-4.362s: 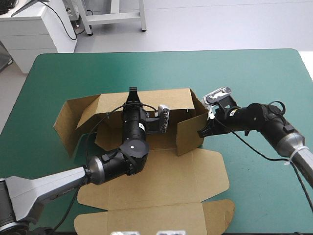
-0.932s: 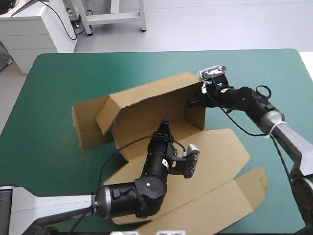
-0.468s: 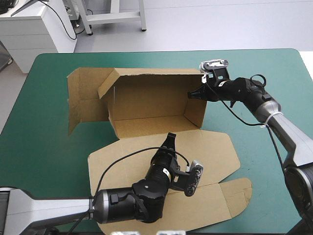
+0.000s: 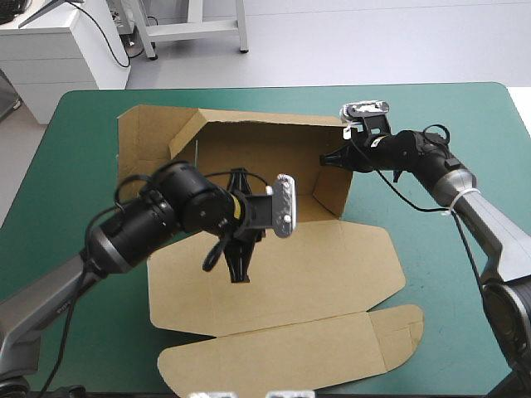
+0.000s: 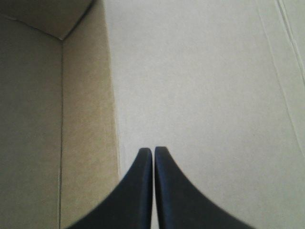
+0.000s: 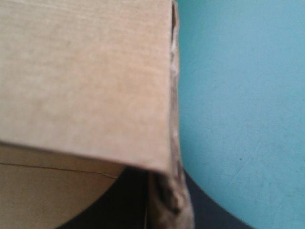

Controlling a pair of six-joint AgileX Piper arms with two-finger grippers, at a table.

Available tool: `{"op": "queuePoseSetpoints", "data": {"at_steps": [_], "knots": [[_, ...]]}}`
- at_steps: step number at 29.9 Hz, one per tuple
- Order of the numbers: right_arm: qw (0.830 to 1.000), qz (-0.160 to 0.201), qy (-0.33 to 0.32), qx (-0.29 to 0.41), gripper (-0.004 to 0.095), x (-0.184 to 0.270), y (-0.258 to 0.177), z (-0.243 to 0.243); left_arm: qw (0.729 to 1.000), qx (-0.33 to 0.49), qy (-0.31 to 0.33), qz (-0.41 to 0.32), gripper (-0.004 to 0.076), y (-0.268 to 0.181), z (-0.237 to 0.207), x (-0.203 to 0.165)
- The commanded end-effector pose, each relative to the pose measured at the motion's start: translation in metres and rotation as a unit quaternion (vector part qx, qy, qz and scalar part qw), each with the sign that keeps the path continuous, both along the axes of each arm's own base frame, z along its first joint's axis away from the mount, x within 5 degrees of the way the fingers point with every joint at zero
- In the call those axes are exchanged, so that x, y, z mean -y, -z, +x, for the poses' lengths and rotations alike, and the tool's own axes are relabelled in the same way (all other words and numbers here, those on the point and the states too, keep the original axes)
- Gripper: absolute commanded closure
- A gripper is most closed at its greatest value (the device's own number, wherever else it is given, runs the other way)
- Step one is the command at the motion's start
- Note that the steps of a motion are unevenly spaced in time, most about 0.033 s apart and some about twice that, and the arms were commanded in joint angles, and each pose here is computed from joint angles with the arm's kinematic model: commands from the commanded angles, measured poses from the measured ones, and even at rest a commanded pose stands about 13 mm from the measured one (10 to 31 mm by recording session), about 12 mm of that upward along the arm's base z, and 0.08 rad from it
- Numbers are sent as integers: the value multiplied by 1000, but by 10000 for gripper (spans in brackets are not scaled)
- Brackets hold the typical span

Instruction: Fold the box

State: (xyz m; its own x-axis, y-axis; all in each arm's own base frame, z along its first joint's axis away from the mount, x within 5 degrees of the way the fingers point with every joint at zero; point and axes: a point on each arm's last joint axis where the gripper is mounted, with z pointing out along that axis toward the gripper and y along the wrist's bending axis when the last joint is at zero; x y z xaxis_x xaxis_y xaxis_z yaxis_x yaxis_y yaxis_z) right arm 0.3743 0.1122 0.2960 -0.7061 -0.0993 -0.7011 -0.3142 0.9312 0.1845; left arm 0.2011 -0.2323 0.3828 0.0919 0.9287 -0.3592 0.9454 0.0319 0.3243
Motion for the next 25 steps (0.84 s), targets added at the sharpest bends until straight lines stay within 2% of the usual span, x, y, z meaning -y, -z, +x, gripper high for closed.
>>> {"op": "queuePoseSetpoints", "data": {"at_steps": [1, 5, 9, 15, 19, 25], "knots": [[998, -64, -18, -11, 923, 12, -5, -6, 995, 12, -21, -92, 730, -51, 2, -26], [997, -67, -20, -21, 923, 12, -4, -8, 985, 11, -87, -148, 731, -71, 19, -61], [997, -67, -22, -26, 923, 12, -3, -9, 970, -32, -148, -192, 731, -74, 37, -100], [997, -68, -23, -35, 923, 12, -3, -10, 909, -48, -276, -308, 731, -85, 64, -176], [997, -68, -23, -36, 923, 12, -2, -10, 870, -44, -347, -347, 731, -82, 70, -221], [996, -70, -27, -49, 923, 12, -1, -12, 799, -74, -439, -404, 731, -52, 74, -274]]}}
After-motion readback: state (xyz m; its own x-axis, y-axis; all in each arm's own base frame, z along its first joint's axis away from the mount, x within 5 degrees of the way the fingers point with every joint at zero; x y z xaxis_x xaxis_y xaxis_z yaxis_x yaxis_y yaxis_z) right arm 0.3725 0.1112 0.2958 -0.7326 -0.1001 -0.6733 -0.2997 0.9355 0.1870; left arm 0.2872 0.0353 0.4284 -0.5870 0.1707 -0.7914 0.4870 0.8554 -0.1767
